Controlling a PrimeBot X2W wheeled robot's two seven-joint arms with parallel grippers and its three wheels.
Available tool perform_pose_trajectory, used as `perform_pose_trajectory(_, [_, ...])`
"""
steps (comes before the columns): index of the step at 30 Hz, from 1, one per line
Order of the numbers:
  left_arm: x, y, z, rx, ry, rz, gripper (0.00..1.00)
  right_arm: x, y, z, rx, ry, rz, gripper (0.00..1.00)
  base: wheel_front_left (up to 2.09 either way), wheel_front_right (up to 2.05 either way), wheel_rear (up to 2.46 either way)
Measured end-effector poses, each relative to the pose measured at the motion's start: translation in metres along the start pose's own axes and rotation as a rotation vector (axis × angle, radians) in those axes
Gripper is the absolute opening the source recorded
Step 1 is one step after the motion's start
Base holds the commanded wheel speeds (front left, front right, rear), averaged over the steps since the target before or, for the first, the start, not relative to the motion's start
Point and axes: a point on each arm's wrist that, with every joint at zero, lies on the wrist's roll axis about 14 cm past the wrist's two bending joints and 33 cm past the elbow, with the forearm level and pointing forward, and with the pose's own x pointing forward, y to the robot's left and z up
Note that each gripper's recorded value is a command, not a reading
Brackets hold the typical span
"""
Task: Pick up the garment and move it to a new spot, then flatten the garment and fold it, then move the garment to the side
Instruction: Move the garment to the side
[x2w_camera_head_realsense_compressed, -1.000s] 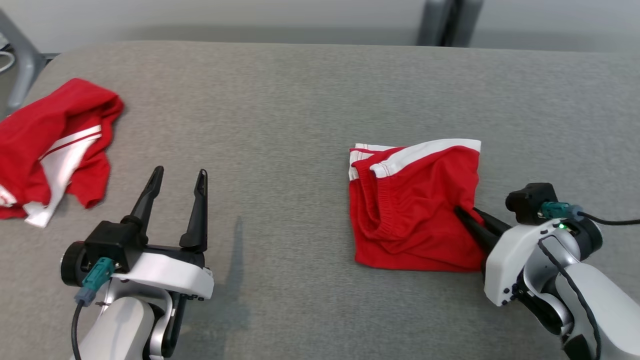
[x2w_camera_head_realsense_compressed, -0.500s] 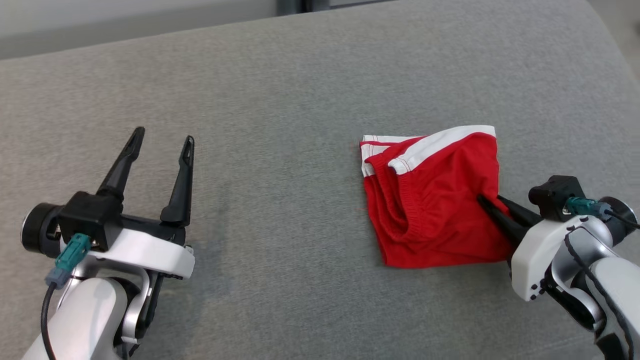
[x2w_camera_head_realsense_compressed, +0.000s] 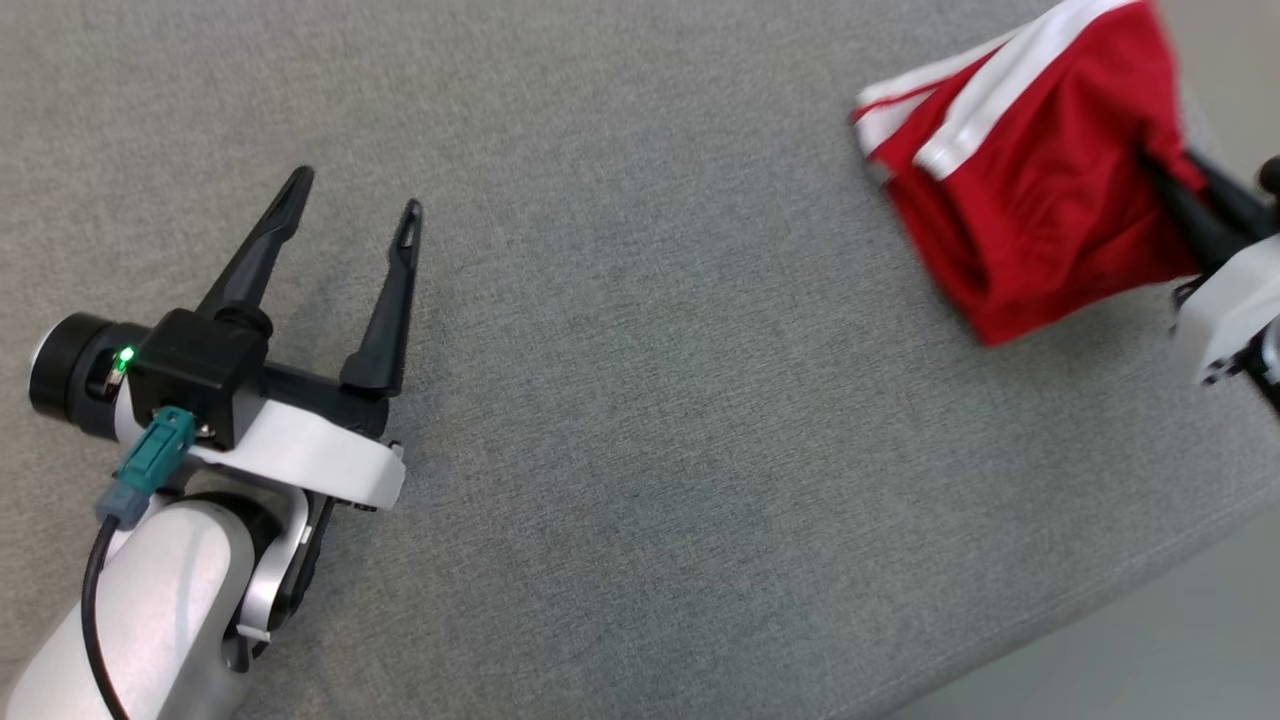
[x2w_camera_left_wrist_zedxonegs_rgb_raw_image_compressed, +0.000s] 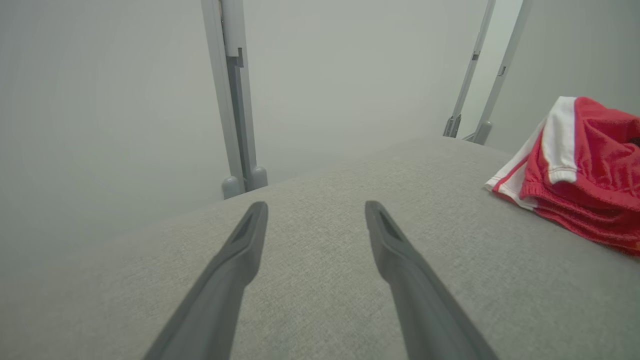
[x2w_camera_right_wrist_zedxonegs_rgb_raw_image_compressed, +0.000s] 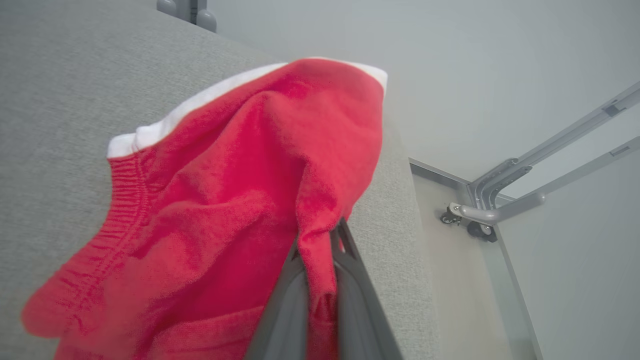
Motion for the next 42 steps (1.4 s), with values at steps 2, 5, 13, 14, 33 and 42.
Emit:
perform_pose_trajectory(2, [0.005, -0.003, -0.003, -0.002, 0.0, -0.019, 1.0, 0.007, -0.015, -0.002, -0.039, 0.01, -0.032, 0.0, 0.0, 0.0, 0.0])
perform_pose_trajectory(5, [0.01, -0.001, -0.01, -0.003, 0.005, -0.03, 1.0, 0.02, -0.03, -0.004, -0.075, 0.015, -0.067, 0.0, 0.0, 0.0, 0.0])
perform_pose_trajectory(13, [0.013, 0.007, -0.02, 0.0, 0.021, -0.026, 1.0, 0.044, -0.042, -0.023, -0.051, 0.072, -0.129, 1.0, 0.0, 0.0, 0.0])
perform_pose_trajectory(14, [0.013, 0.008, -0.02, 0.001, 0.023, -0.023, 1.0, 0.045, -0.041, -0.025, -0.043, 0.076, -0.133, 1.0, 0.0, 0.0, 0.0])
perform_pose_trajectory(33, [-0.04, 0.036, 0.016, -0.009, -0.036, 0.173, 1.0, 0.005, -0.007, 0.05, 0.33, -0.341, -0.221, 1.0, 0.0, 0.0, 0.0])
perform_pose_trajectory(42, [-0.096, 0.06, 0.049, 0.009, -0.101, 0.328, 1.0, -0.026, 0.065, 0.097, 0.391, -0.494, -0.093, 1.0, 0.0, 0.0, 0.0])
